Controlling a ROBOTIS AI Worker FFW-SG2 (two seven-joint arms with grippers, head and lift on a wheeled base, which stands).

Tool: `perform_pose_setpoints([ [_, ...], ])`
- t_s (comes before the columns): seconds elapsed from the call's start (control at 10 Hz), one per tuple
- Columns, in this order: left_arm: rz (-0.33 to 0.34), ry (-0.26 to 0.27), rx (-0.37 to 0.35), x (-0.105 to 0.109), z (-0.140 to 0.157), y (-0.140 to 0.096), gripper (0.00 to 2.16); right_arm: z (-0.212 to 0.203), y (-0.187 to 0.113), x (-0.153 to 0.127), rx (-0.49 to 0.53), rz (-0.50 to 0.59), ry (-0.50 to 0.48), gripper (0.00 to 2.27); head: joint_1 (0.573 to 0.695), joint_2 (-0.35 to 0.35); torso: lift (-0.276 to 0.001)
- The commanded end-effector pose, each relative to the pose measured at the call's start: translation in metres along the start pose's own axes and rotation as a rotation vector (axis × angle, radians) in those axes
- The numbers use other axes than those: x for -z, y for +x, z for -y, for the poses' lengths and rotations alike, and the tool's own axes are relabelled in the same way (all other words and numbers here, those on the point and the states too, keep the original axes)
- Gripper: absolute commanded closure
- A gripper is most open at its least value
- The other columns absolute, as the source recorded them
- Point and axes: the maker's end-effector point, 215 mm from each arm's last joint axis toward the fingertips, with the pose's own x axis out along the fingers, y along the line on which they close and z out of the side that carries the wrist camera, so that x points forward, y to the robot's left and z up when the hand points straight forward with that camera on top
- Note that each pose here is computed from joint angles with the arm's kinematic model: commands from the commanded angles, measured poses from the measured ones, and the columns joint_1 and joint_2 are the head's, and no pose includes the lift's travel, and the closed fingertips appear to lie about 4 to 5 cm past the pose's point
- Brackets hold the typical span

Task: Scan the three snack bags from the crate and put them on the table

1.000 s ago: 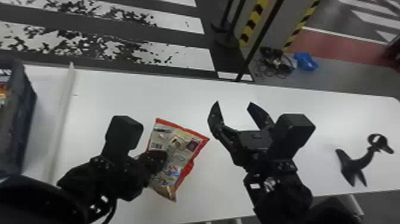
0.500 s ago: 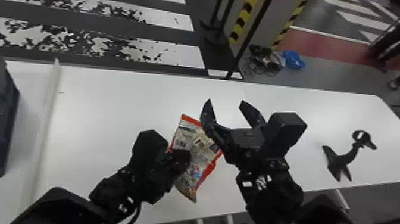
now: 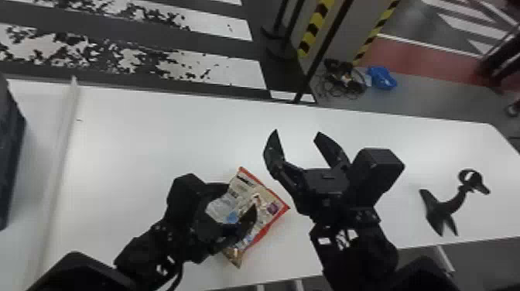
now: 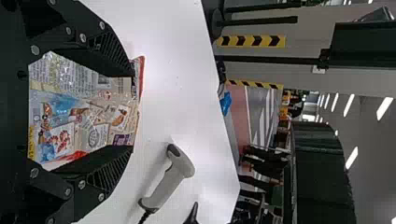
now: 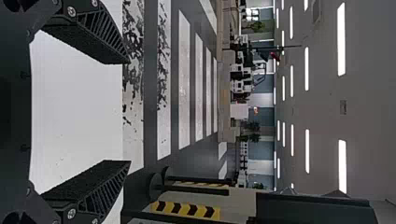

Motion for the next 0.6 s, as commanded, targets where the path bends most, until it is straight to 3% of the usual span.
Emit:
perform_pose_setpoints([
  [0.0,0.080,0.007,-0.046,-0.021,-0.017,-0.017,0.07,0.007,-0.002,-0.002,0.009,0.007,-0.004,0.13,0.695,-0.350,-0.094],
  [0.2,0.109,0.014,-0.150,-0.028,-0.070,-0.053,0.05,0.013,-0.001,-0.002,0.017,0.006,0.002,0.13,0.695,-0.350,-0.094],
  [0.5,0.272,0.007,-0.313,-0.064,-0.143,-0.127,0.04,0.010,0.001,0.009,0.013,-0.012,0.000,0.13,0.695,-0.329,-0.094],
])
